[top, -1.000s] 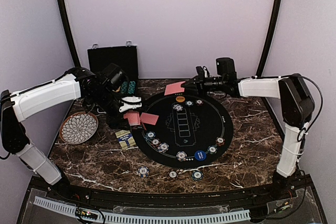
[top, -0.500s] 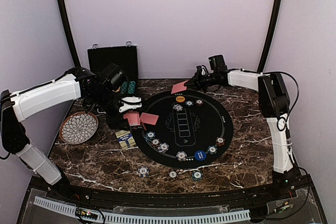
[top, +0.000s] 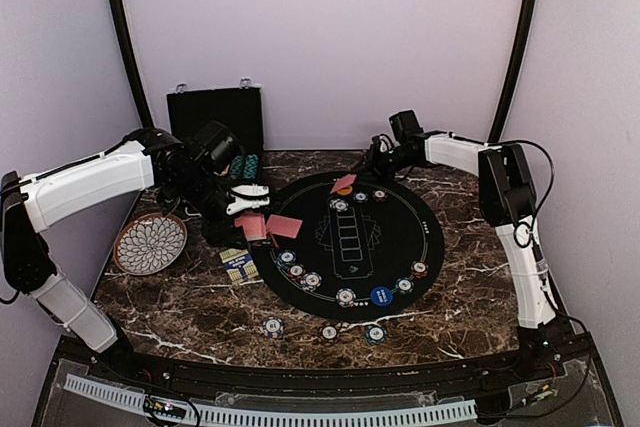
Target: Distribute texas hold em gaming equipment
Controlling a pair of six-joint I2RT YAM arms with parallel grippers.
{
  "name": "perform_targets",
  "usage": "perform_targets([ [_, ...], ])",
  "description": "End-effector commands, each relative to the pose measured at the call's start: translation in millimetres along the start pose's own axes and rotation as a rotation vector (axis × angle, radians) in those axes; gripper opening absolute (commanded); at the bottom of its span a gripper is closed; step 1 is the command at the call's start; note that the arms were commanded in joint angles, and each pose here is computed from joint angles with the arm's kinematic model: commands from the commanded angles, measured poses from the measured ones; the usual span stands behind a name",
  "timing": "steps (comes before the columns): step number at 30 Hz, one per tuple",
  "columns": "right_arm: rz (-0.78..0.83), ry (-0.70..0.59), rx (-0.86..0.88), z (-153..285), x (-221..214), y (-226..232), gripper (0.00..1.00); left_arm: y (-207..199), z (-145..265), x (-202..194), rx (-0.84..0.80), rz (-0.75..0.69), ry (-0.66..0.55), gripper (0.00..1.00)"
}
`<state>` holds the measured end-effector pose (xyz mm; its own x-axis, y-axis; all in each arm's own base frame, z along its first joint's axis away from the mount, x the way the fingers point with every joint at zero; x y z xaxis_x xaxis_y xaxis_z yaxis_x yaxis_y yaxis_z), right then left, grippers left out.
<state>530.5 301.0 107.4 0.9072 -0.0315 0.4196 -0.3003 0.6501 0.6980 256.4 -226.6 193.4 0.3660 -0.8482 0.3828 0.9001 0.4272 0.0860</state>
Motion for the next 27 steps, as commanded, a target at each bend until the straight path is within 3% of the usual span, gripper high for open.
perform_targets([
  [1,0.053,-0.015,-0.103,12,7,-10,0.32,-2,11,1,-0.008,0.004,-0.013,0.13],
  [4,0.089,-0.037,-0.16,27,13,-7,0.45,-2,11,0,-0.008,0.003,-0.01,0.13],
  [13,0.186,-0.166,-0.193,85,14,44,0.62,-1,13,5,-0.009,0.011,-0.027,0.13],
  [27,0.183,-0.037,0.348,62,-150,198,0.76,2,18,18,-0.014,0.021,-0.064,0.12],
])
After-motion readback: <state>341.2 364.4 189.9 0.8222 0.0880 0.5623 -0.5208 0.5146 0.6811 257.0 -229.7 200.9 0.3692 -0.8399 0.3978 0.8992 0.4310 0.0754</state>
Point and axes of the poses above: each gripper's point midway between its finger pads, its own z axis back along the fingers, its own y axis along the line the jaws close on, x = y × z, the point moved 3 cm from there along z, back along the fingers, and after that the axes turned 15 degrees about z, right-handed, at the moved point
